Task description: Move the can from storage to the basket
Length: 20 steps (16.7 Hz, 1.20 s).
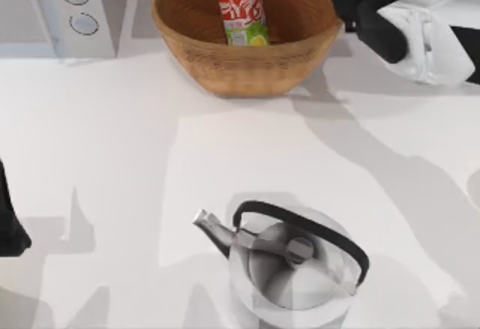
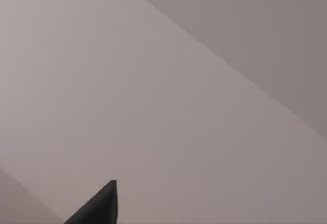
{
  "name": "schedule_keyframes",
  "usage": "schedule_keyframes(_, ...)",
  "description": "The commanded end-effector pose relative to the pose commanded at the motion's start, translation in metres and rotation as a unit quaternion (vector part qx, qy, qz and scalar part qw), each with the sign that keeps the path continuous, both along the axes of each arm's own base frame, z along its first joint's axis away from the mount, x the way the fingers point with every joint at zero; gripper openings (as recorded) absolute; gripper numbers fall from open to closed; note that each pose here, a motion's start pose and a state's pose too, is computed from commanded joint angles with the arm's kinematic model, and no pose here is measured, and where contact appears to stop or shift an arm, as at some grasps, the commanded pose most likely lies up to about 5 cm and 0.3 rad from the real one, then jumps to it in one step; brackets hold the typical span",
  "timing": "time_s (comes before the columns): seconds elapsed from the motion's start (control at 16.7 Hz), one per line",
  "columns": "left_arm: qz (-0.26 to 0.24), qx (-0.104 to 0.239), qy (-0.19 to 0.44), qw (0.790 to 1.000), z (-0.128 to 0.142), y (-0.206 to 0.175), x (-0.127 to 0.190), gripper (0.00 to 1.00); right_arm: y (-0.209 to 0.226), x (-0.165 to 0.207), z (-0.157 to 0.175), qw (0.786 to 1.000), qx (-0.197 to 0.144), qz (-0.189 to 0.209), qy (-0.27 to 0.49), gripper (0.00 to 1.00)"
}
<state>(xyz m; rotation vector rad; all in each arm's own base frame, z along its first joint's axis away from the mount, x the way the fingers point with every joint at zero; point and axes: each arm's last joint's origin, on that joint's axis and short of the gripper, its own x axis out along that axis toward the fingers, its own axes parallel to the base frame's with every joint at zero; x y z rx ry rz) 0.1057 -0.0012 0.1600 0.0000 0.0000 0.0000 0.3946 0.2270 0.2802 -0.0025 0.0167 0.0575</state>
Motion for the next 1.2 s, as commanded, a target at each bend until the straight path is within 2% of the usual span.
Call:
schedule_keyframes(0.24, 0.0, 0.0, 0.0, 1.0, 0.0, 0.0, 0.0, 1.0, -0.085, -0.069, 0.04, 1.0, 0.005, 0.016, -0.005, 1.0)
schedule_keyframes(0.42, 0.0, 0.0, 0.0, 1.0, 0.0, 0.0, 0.0, 1.0, -0.142, -0.137, 0.043, 1.0, 0.007, 0.021, -0.011, 1.0)
schedule_keyframes(0.6, 0.0, 0.0, 0.0, 1.0, 0.0, 0.0, 0.0, 1.0, -0.183, -0.202, 0.018, 1.0, 0.007, 0.018, -0.013, 1.0)
schedule_keyframes(0.78, 0.0, 0.0, 0.0, 1.0, 0.0, 0.0, 0.0, 1.0, -0.207, -0.25, -0.026, 1.0, 0.006, 0.008, -0.013, 1.0)
schedule_keyframes(0.96, 0.0, 0.0, 0.0, 1.0, 0.0, 0.0, 0.0, 1.0, -0.219, -0.277, -0.07, 1.0, 0.004, -0.006, -0.012, 1.0)
schedule_keyframes(1.2, 0.0, 0.0, 0.0, 1.0, 0.0, 0.0, 0.0, 1.0, -0.226, -0.288, -0.111, 1.0, 0.002, -0.023, -0.01, 1.0)
